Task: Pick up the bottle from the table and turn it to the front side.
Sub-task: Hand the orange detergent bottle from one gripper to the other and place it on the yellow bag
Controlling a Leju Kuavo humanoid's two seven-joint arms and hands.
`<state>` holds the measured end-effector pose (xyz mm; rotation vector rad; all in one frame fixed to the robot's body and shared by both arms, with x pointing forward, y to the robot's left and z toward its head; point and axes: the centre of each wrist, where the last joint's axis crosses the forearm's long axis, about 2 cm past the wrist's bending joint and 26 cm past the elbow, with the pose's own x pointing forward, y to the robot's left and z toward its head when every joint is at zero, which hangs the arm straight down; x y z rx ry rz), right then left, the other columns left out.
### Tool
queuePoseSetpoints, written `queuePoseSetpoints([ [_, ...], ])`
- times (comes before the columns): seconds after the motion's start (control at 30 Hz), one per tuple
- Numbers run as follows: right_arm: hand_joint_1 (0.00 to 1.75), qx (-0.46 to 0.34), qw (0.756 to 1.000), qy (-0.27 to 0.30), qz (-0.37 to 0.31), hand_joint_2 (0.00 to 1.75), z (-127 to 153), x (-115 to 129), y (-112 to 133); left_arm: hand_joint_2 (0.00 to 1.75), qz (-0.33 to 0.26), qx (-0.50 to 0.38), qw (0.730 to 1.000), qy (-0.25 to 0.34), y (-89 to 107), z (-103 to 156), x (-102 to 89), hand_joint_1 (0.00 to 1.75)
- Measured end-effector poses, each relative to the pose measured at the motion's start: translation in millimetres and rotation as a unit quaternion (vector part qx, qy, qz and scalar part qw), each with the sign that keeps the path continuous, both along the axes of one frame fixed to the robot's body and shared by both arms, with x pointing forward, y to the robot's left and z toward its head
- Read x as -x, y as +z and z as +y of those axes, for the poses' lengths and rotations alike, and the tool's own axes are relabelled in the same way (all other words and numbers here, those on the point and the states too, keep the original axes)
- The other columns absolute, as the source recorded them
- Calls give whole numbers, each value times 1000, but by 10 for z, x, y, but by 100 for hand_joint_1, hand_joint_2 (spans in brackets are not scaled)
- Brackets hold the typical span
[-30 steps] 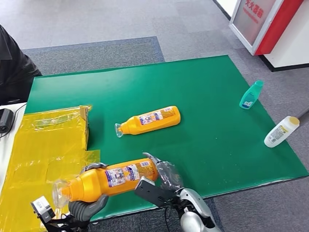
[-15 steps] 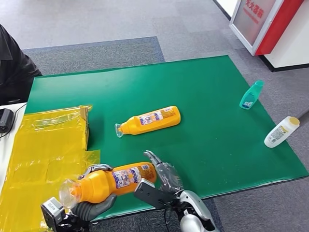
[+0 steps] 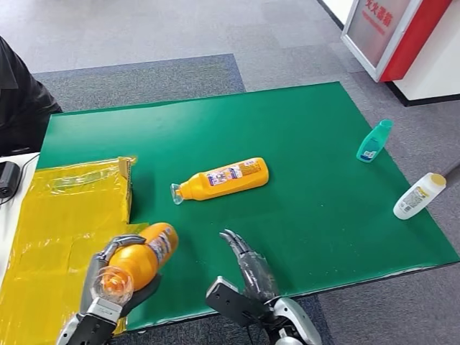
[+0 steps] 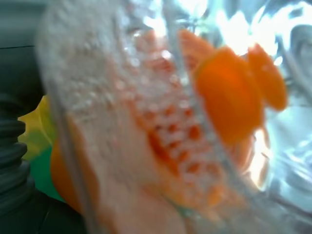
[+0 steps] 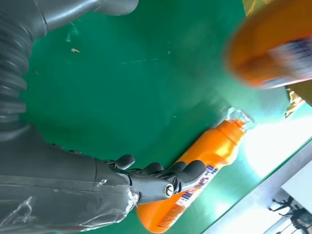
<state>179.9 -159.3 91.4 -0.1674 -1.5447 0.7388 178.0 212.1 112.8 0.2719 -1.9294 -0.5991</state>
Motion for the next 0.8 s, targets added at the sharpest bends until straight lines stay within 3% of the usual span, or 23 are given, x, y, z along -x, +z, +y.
queuePoseSetpoints([
  [0.1, 0, 0, 1000, -8, 2, 175, -27, 103, 10, 175, -48, -92, 992, 75, 94, 163, -26, 175],
  [0.3, 0, -4, 1000, -21, 12, 175, -74, 271, 29, 175, -100, -241, 943, 206, 194, 451, -40, 175],
  [0.5, 0, -12, 999, -27, 23, 175, -120, 346, 34, 175, -105, -321, 902, 270, 211, 589, -33, 175],
  [0.67, 0, -13, 999, -31, 31, 175, -148, 390, 8, 175, -106, -346, 888, 285, 207, 657, -29, 175],
  [0.8, 0, -18, 999, -28, 39, 175, -157, 415, -5, 175, -96, -389, 859, 319, 196, 726, -48, 175],
])
